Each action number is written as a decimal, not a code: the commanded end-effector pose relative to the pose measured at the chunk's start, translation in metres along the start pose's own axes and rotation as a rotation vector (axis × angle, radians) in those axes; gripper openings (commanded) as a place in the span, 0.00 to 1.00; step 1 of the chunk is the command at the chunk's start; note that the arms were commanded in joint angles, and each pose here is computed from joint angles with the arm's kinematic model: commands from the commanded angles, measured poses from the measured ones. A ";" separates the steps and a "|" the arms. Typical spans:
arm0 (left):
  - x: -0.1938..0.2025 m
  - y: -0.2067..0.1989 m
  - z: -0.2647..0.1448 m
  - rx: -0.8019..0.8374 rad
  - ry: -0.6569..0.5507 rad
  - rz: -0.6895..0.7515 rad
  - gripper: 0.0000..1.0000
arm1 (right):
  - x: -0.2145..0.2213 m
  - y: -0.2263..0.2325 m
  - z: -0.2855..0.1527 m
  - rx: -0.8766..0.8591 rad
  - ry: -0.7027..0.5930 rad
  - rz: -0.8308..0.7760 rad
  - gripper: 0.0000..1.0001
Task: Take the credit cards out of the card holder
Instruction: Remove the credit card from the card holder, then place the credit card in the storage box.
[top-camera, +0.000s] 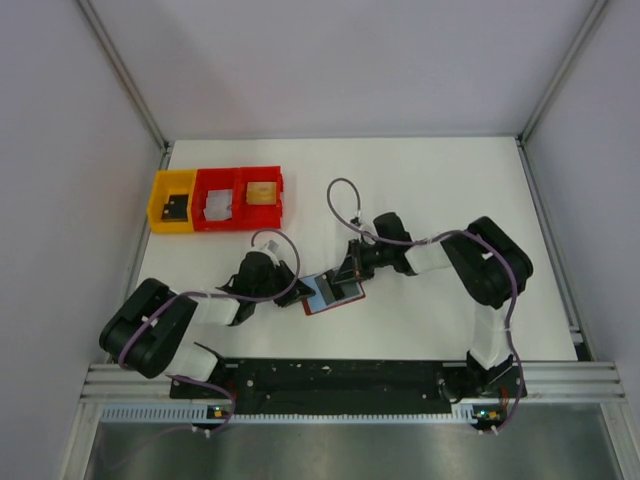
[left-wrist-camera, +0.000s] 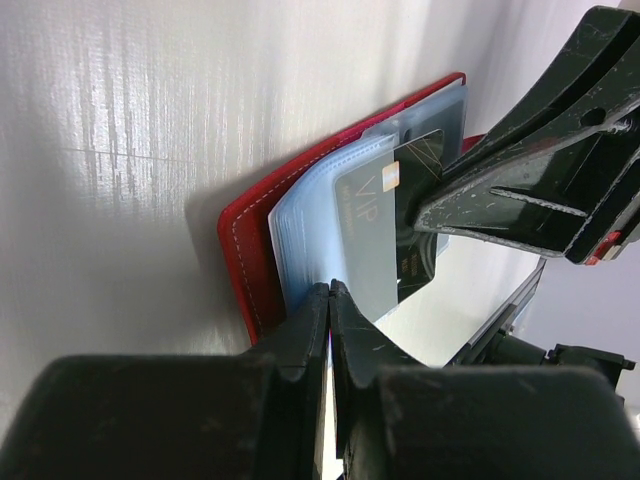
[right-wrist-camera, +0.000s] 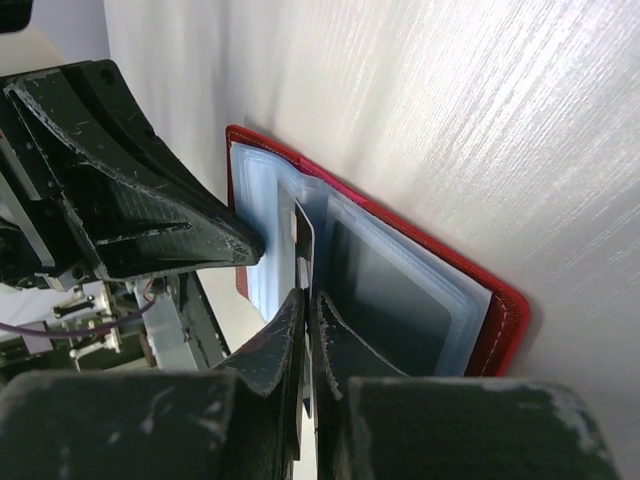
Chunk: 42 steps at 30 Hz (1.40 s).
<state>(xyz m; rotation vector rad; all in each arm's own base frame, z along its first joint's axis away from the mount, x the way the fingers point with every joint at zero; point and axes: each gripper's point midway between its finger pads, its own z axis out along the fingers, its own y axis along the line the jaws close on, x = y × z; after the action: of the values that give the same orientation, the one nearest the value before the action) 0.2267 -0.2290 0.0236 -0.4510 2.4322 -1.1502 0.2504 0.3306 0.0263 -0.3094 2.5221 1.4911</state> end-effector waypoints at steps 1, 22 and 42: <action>0.015 0.035 -0.004 -0.122 0.038 -0.014 0.06 | -0.015 -0.007 -0.013 0.055 -0.030 -0.073 0.00; -0.033 -0.075 -0.051 0.213 -0.173 0.208 0.72 | -0.039 0.084 -0.112 0.020 -0.196 -0.283 0.00; 0.002 -0.210 -0.131 0.869 -0.077 0.532 0.72 | -0.005 0.218 -0.156 -0.379 -0.160 -0.595 0.00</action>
<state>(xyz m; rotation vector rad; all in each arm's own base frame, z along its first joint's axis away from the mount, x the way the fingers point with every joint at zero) 0.1982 -0.2656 0.2242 0.2715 1.7692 -1.5969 0.1936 0.2912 0.2436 -0.7640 1.9506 1.6013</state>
